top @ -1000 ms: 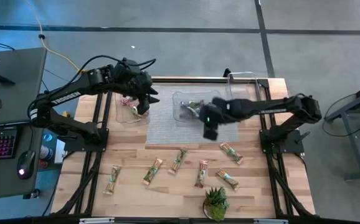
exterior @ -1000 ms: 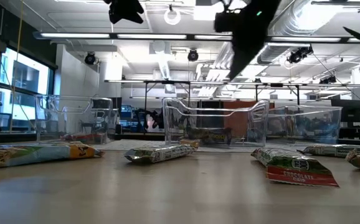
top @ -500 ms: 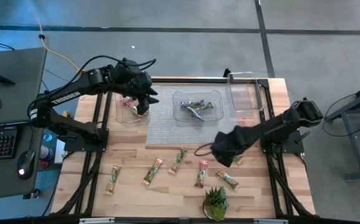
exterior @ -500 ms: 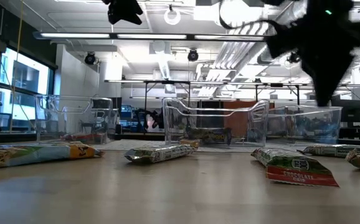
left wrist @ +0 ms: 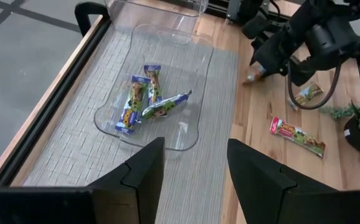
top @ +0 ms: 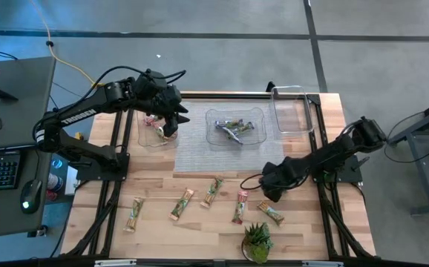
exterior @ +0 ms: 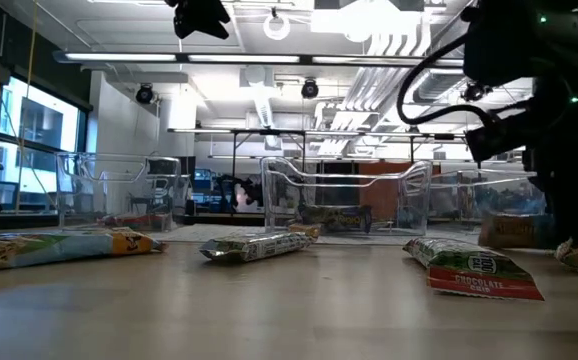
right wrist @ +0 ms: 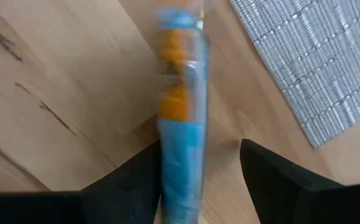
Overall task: Pick and place Granola Bars by type
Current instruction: Put the yellow granola bar into the right transparent bin
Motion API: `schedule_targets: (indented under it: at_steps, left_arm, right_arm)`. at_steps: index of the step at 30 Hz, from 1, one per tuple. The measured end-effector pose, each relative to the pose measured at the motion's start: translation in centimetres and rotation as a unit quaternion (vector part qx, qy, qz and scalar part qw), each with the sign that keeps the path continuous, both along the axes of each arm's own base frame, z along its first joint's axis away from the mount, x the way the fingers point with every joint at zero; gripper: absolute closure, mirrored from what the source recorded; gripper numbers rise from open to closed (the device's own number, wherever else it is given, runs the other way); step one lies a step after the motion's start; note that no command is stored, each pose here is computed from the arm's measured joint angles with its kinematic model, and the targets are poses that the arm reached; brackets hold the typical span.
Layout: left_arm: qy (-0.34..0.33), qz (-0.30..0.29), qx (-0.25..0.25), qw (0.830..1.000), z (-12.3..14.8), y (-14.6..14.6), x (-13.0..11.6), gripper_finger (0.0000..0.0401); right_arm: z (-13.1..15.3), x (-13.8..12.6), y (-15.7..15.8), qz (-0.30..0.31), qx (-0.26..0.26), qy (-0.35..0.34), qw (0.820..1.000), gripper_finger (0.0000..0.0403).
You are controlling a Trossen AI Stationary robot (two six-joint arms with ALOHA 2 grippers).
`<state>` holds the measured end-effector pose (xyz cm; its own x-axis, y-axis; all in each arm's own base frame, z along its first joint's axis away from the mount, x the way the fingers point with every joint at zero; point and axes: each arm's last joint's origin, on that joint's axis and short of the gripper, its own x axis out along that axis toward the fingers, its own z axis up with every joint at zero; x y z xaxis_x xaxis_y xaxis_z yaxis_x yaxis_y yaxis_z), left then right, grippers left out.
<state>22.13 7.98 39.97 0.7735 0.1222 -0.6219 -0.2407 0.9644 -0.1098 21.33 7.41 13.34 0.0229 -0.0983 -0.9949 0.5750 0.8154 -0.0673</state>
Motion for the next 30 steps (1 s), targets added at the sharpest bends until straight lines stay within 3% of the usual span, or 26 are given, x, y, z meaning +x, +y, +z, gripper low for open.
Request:
schedule_targets:
  at_steps: [5,12,17,21,24,27,30]
  left_arm:
    - [-0.002,0.000,0.001,1.000,0.0,0.0,0.0,0.0233]
    - [-0.011,0.000,0.004,1.000,0.2,0.0,0.1,0.0233]
    - [-0.010,0.000,0.004,1.000,0.2,0.0,0.1,0.0233]
    - [-0.010,0.000,0.004,1.000,0.2,0.0,0.1,0.0233]
    - [-0.010,0.000,0.004,1.000,0.2,0.0,0.1,0.0233]
    - [-0.010,0.000,0.004,1.000,0.2,0.1,0.1,0.0233]
    - [-0.010,0.000,0.004,1.000,0.2,0.0,0.1,0.0233]
  right_arm:
    - [-0.4,-0.2,-0.1,0.008,0.003,-0.006,1.000,0.0227]
    - [0.3,0.6,0.2,0.063,0.005,-0.010,0.998,0.0332]
    - [2.3,1.5,-0.5,0.053,-0.013,-0.001,0.999,0.0382]
    - [6.4,2.2,-1.7,0.074,-0.093,0.015,0.993,0.0377]
    - [10.3,1.9,-3.4,0.082,-0.206,0.053,0.974,0.0362]
    - [13.9,1.5,-6.0,0.056,-0.318,0.062,0.944,0.0359]
    - [16.2,0.5,-9.3,-0.005,-0.365,0.061,0.929,0.0362]
